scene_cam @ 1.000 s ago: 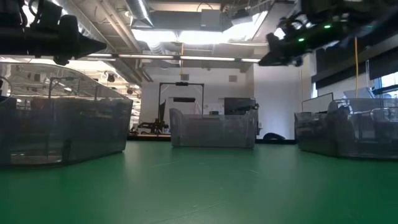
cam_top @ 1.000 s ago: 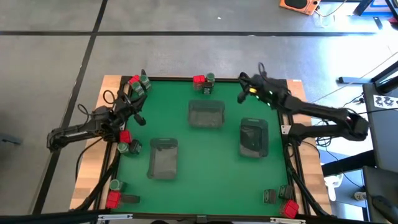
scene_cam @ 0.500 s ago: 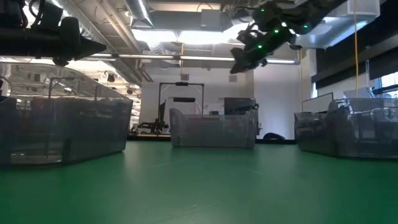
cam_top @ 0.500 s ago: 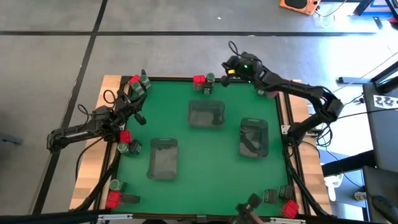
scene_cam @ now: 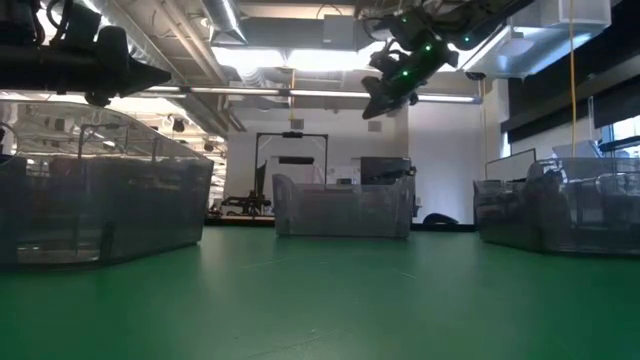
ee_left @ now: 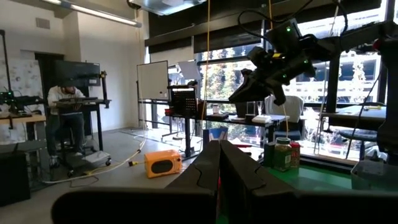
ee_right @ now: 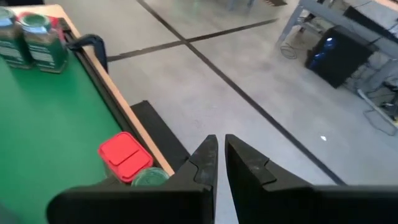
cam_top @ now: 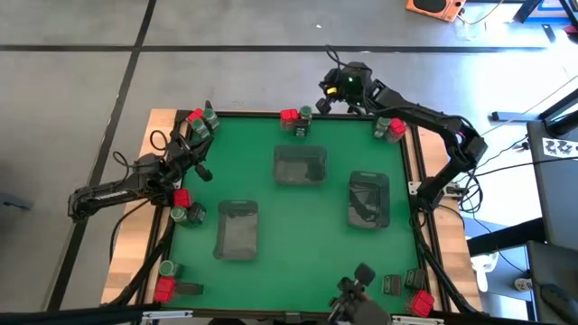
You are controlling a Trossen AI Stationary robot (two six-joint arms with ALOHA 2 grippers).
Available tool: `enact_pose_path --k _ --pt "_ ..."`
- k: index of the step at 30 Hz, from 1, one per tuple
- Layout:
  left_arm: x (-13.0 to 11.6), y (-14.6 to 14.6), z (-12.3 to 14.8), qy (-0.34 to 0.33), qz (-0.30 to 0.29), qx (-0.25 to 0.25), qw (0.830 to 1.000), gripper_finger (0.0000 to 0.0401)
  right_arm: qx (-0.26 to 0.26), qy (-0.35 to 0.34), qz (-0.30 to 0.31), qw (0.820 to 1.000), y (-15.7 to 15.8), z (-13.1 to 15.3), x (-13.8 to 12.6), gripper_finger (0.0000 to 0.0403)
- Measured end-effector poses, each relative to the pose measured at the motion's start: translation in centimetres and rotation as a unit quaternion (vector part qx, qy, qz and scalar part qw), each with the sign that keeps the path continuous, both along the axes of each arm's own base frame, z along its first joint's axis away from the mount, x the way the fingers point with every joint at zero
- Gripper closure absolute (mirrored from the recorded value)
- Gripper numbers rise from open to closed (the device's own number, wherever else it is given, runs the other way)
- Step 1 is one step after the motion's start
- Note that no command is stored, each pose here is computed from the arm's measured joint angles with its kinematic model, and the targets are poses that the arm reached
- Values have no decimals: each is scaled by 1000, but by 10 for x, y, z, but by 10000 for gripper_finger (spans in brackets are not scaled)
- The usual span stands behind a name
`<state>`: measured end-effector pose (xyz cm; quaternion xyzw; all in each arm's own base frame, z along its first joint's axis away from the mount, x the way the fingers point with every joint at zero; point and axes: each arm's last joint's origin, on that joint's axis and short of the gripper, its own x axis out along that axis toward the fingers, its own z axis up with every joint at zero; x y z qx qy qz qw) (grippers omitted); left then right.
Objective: Sort spices by type
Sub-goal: Put the green seasoning bottle into the top black bin
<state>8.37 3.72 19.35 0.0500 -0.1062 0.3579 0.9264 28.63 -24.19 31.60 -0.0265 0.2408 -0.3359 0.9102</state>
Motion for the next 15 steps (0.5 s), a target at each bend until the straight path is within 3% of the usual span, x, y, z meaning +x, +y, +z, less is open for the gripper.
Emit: enact_pose_path --k 4,9,15 --pt "0 0 0 2 1 3 1000 394 44 -27 24 998 -10 -7 -2 370" --pt "0 0 0 1 1 2 1000 394 99 -22 22 995 -20 -35 8 366" --pt "0 0 0 1 0 1 1000 394 144 -3 92 985 -25 -66 21 289"
